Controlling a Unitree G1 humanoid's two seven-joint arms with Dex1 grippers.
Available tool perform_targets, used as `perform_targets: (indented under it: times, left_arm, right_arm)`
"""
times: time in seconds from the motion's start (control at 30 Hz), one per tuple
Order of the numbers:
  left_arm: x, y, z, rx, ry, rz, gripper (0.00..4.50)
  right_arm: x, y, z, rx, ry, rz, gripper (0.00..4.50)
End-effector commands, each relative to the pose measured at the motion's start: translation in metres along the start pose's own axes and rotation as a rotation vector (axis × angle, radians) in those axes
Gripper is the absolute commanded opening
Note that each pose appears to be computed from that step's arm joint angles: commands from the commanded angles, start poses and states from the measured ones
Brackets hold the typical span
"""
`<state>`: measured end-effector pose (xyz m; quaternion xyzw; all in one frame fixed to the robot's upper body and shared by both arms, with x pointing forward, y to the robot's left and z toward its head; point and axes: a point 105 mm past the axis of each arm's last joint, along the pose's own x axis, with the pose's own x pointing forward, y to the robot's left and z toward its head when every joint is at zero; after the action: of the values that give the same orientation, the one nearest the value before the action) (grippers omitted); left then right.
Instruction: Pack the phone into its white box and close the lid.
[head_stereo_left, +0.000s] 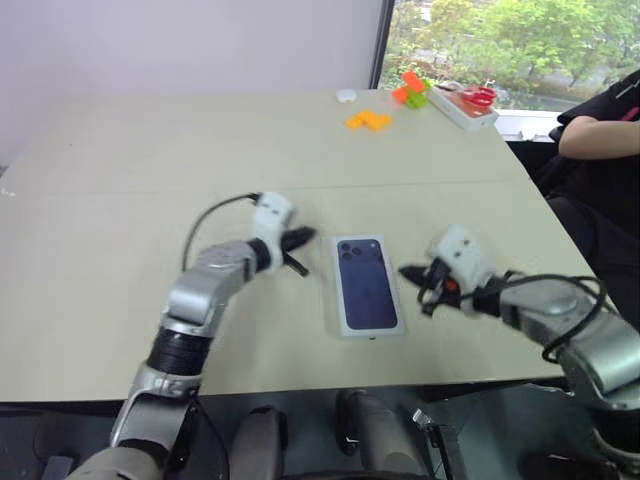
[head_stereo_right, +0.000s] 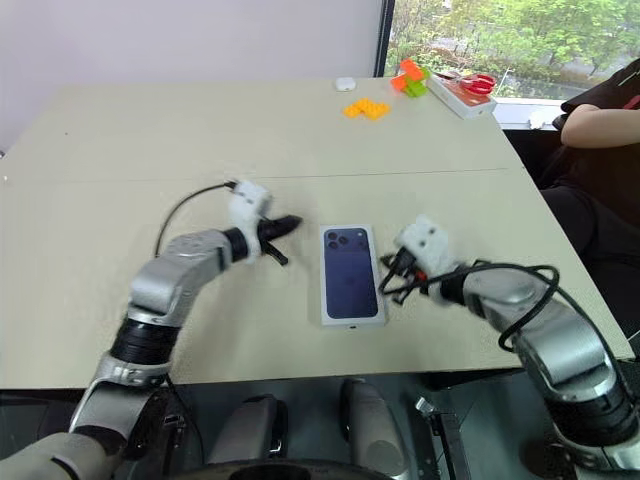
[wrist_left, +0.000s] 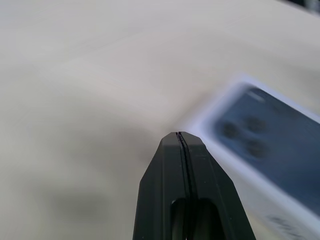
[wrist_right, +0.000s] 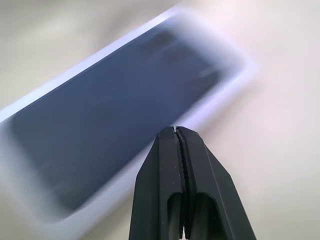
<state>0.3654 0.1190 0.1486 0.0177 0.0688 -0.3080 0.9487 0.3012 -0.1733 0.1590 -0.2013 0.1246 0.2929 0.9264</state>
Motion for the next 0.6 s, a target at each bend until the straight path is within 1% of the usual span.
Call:
perform_targets:
  times: [0.03, 0.13, 0.2, 0.3, 0.4, 0.6]
  left_arm:
    - [-0.039, 0.041, 0.015, 0.003, -0.087, 0.127, 0.0]
    - [-0.076, 0.073, 0.005, 0.012, -0.064, 0.233, 0.0]
    - [-0.097, 0.083, -0.001, 0.024, -0.047, 0.279, 0.0]
    - [-0.123, 0.09, -0.009, 0.04, -0.017, 0.325, 0.0]
    - [-0.146, 0.09, -0.017, 0.063, 0.018, 0.36, 0.0]
    - [-0.164, 0.088, -0.027, 0.065, 0.059, 0.413, 0.0]
  right_arm:
    - [-0.007, -0.033, 0.006, 0.007, -0.062, -0.139, 0.05]
    - [-0.008, -0.048, -0.001, 0.032, -0.08, -0.18, 0.05]
    - [-0.008, -0.056, -0.008, 0.071, -0.087, -0.185, 0.05]
    - [-0.003, -0.057, -0.011, 0.108, -0.1, -0.151, 0.05]
    - [0.005, -0.055, -0.014, 0.14, -0.108, -0.097, 0.05]
    - [0.015, -0.047, -0.017, 0.13, -0.1, -0.03, 0.05]
